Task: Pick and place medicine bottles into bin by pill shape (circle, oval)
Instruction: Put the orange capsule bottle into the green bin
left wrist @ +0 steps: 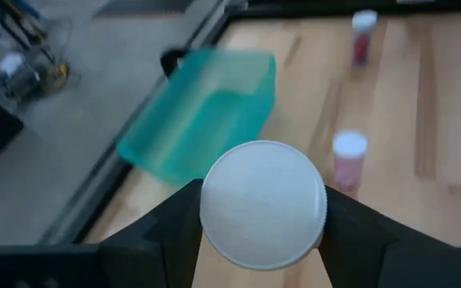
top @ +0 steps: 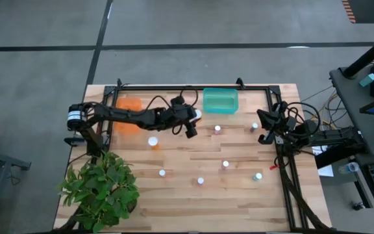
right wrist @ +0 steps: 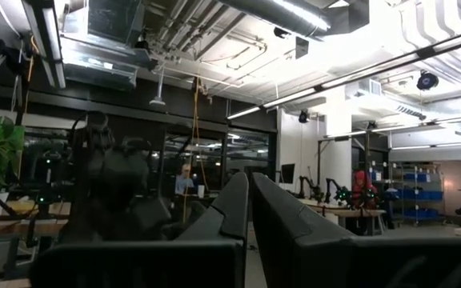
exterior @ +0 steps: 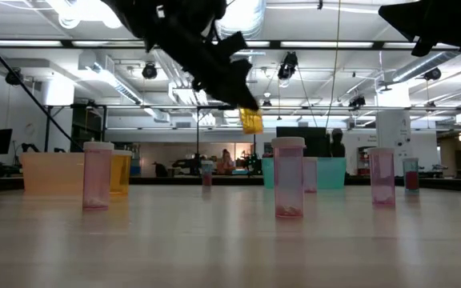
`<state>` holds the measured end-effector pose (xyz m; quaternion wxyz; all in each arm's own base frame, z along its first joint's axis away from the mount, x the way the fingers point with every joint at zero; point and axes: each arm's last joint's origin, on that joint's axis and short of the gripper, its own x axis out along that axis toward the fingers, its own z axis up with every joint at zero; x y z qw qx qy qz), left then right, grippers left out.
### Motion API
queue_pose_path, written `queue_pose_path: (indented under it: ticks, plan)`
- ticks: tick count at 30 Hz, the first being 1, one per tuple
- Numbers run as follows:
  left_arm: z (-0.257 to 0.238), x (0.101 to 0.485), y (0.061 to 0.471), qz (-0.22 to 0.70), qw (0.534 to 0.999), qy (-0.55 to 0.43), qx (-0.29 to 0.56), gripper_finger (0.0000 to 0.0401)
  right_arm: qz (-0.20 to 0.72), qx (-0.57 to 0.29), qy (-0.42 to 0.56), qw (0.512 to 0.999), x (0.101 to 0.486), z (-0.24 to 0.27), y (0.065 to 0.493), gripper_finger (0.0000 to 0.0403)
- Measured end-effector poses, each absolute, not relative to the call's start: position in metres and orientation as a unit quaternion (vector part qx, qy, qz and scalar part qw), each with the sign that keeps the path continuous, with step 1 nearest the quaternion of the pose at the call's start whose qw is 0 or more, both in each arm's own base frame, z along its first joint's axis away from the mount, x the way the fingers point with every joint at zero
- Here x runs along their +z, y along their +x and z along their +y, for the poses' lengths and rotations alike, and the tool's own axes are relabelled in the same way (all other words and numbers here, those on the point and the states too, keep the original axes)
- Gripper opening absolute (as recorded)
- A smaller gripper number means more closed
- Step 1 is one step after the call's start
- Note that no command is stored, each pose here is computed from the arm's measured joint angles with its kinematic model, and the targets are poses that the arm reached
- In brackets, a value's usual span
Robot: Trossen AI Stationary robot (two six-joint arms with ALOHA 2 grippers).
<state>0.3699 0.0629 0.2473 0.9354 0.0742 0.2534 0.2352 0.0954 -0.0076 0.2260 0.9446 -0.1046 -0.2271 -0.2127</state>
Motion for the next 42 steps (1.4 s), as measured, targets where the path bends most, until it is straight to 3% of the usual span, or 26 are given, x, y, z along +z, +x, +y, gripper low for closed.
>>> queue_pose_path:
  ticks: [13, 20, 30, 42]
  plan:
    - [0.088, 0.281, 0.377, 0.161, 0.947, 0.069, 0.27, 0.0191, -0.228, -0.213, -0.106, 0.944, 0.226, -0.008, 0.095, 0.0009]
    - [0.097, 0.293, 0.379, 0.096, 0.962, 0.06, 0.247, 0.0191, -0.227, -0.215, -0.112, 0.943, 0.226, -0.008, 0.095, 0.0009]
    - [0.103, 0.295, 0.38, 0.084, 0.963, 0.059, 0.249, 0.0191, -0.228, -0.216, -0.116, 0.942, 0.227, -0.008, 0.095, 0.0009]
    - [0.124, 0.285, 0.442, 0.106, 0.96, 0.095, 0.242, 0.0192, -0.23, -0.216, -0.116, 0.942, 0.227, -0.008, 0.095, 0.0009]
